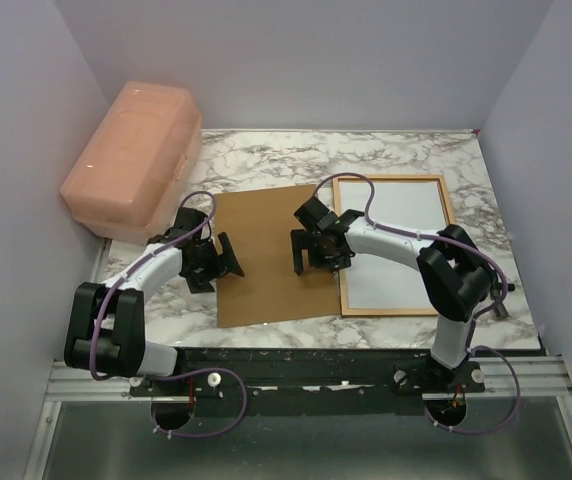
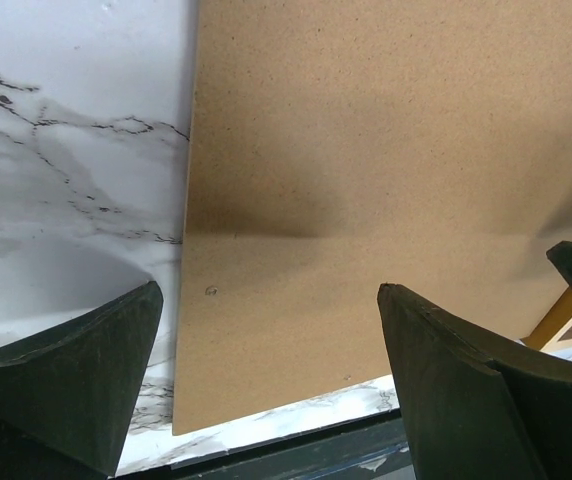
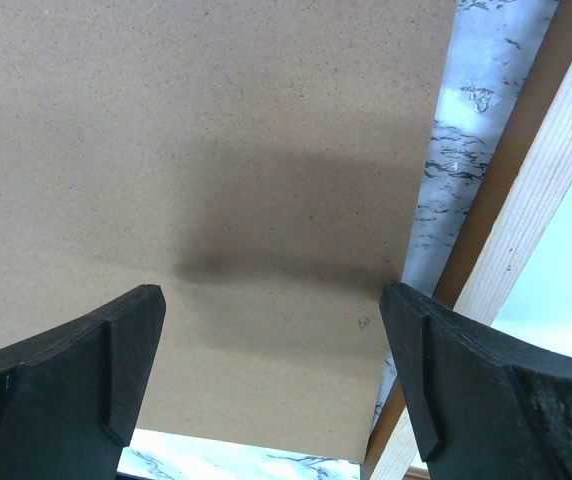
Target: Put the photo into the frame
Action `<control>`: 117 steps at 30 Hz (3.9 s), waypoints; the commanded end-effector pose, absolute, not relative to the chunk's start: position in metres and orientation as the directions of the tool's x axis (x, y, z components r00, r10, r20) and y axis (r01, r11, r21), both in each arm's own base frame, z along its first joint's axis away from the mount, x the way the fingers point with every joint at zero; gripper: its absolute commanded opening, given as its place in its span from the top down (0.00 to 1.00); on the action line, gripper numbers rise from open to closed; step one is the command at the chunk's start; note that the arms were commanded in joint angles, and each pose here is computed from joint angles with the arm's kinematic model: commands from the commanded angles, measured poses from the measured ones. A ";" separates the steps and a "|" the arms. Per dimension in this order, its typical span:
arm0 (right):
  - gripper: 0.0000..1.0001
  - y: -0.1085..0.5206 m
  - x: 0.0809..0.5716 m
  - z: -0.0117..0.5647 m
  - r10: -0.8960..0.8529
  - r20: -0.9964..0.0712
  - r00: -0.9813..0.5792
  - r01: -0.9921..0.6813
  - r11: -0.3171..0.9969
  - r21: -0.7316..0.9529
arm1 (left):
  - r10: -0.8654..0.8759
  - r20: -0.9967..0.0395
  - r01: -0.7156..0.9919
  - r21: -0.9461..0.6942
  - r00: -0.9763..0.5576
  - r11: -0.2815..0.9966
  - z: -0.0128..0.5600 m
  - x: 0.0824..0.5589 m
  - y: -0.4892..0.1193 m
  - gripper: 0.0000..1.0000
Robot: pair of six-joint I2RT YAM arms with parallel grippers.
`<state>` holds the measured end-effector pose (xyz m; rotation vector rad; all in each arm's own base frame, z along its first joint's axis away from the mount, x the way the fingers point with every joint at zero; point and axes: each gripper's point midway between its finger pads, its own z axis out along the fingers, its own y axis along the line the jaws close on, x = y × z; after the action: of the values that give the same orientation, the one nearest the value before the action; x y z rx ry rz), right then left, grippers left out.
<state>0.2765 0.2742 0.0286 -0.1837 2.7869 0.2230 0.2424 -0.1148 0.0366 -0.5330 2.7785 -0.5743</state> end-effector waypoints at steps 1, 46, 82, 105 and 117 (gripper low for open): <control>0.00 0.250 0.281 0.006 -0.111 -0.339 -0.934 -0.117 0.993 -0.002 | -0.369 -0.130 -0.291 -0.405 -0.920 0.867 0.029 0.235 -0.116 0.08; 0.00 0.296 0.231 0.118 -0.047 -0.368 -0.929 -0.229 0.854 0.467 | -0.250 -0.106 -0.164 -0.511 -0.962 0.844 0.044 0.234 -0.173 0.10; 0.02 0.174 0.288 0.044 0.214 -0.259 -0.942 0.036 0.831 0.555 | -0.150 -0.064 -0.113 -0.391 -0.987 0.913 0.017 0.227 -0.203 0.11; 0.68 0.218 0.281 0.122 0.231 -0.248 -0.941 -0.094 0.527 0.845 | -0.123 -0.063 -0.083 -0.442 -0.990 0.893 0.019 0.230 -0.214 0.12; 0.97 0.201 0.293 0.198 0.233 -0.404 -0.885 -0.174 0.639 0.749 | -0.133 -0.156 -0.043 -0.475 -0.979 0.879 0.048 0.237 -0.216 0.13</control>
<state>0.2890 0.2076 0.1501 0.1290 2.4303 1.2698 0.2300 -0.2177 0.0418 -0.1752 2.9433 -0.7583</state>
